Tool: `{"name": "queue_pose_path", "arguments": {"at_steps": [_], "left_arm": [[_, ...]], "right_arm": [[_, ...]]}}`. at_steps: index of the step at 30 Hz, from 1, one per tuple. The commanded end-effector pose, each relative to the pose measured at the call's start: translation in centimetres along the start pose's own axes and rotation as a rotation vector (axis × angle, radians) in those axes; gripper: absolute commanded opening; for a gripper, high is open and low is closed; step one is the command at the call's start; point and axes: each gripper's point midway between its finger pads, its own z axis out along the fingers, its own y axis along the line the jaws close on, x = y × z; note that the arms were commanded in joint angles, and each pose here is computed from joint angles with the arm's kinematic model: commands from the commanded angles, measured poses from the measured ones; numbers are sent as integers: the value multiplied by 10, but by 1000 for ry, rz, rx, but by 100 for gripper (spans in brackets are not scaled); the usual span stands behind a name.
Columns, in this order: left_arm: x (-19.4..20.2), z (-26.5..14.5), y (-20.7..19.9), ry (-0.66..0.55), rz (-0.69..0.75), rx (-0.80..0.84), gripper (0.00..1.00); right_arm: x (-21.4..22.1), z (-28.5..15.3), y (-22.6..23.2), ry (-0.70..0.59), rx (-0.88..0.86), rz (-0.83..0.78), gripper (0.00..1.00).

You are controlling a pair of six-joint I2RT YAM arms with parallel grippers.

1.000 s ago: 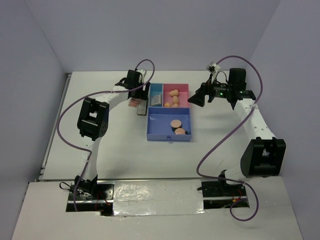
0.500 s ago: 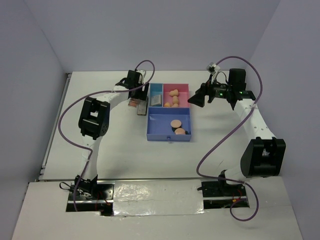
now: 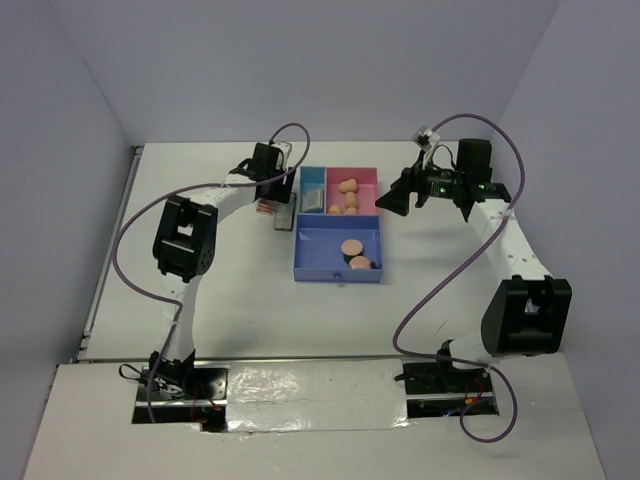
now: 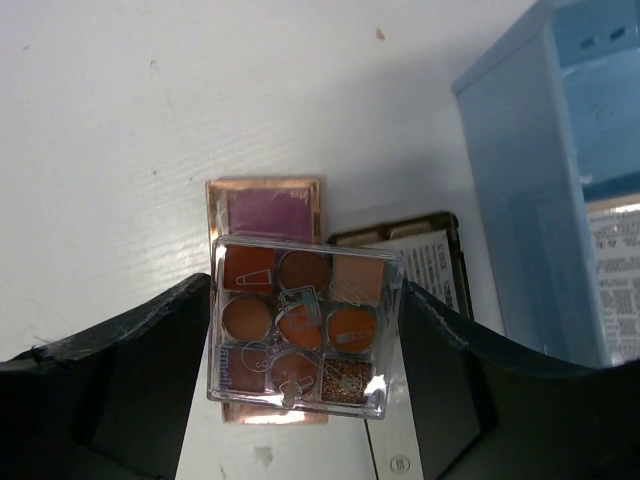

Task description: Organize the makeup

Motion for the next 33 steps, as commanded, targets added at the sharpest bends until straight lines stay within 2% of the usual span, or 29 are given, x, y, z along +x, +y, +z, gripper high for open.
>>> {"name": "queue_pose_path", "arguments": {"at_steps": [1, 2, 4, 5, 10, 18, 24, 31, 33], "left_arm": [[-38, -36, 5, -106, -19, -12, 34], [-48, -48, 6, -135, -26, -6, 29], [-52, -58, 1, -158, -46, 28, 26], [-68, -73, -2, -216, -64, 51, 25], [-71, -98, -20, -289, -96, 158, 24], [-101, -125, -77, -430, -51, 508, 25], [-120, -121, -119, -459, -58, 780, 26], [-117, -87, -133, -424, -123, 845, 31], [-117, -82, -132, -423, -132, 839, 37]], "right_arm": [[-14, -9, 10, -43, -5, -66, 99], [-14, -8, 10, -43, -5, -66, 99], [-13, -8, 10, -43, -5, -64, 99], [-13, -8, 11, -43, -8, -65, 99], [-13, -8, 12, -45, -11, -63, 99], [-11, -9, 13, -46, -16, -58, 99], [-11, -10, 15, -47, -9, -65, 99], [-9, -12, 14, -45, 1, -72, 99], [-9, -12, 14, -46, 1, -70, 99]]}}
